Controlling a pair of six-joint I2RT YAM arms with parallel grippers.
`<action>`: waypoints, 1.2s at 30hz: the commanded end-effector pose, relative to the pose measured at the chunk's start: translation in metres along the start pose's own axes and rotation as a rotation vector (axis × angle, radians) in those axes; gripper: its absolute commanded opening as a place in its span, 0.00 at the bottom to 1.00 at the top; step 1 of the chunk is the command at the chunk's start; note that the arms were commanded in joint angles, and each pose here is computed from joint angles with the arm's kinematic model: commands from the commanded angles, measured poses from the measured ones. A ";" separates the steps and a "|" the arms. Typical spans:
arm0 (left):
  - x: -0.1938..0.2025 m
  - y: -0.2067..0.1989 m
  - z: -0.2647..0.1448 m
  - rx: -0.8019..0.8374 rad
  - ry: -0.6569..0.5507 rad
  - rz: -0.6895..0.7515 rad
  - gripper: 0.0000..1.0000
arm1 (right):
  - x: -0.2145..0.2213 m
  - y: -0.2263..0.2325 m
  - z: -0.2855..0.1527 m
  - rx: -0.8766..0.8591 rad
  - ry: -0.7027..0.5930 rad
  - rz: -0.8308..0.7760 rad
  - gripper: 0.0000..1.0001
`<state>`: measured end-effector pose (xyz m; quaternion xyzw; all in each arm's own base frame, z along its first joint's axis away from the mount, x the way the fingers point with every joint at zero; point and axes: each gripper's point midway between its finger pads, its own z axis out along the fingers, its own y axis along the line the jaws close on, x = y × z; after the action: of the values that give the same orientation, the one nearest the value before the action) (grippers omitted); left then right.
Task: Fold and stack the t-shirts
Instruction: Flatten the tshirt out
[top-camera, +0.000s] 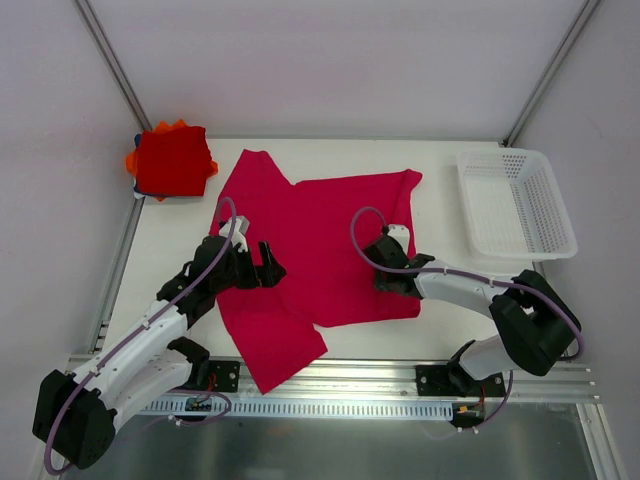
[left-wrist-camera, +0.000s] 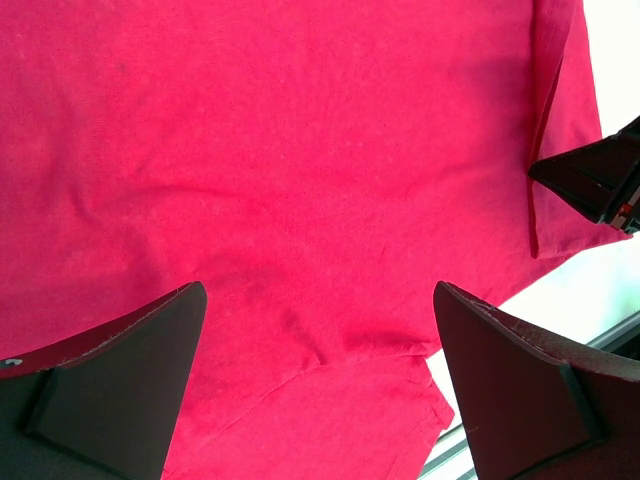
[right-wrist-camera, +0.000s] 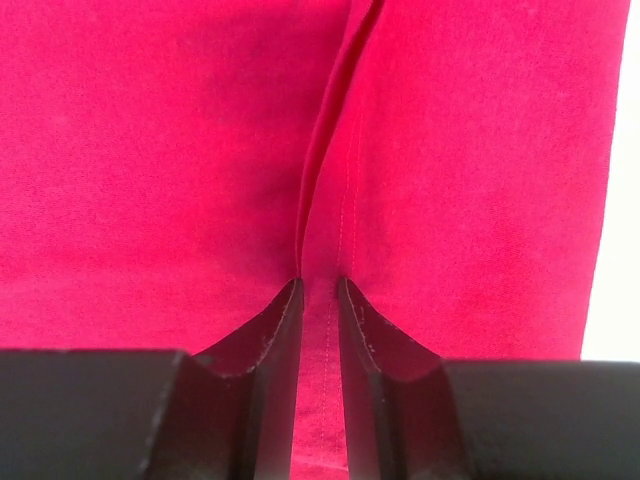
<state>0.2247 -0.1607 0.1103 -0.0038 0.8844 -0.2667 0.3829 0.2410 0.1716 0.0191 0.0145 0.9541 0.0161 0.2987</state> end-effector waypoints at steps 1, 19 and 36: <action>-0.003 -0.007 0.002 0.037 -0.010 0.001 0.99 | -0.004 0.002 0.001 0.018 -0.004 -0.007 0.23; 0.001 -0.004 0.006 0.033 0.002 0.000 0.99 | -0.001 0.001 0.003 0.031 0.021 -0.010 0.00; 0.015 0.008 0.014 0.003 0.021 -0.001 0.99 | -0.029 -0.025 -0.054 0.065 -0.065 -0.005 0.00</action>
<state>0.2203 -0.1616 0.0863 -0.0013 0.8945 -0.2636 0.3612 0.2334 0.1544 0.0519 0.0169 0.9509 -0.0027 0.3091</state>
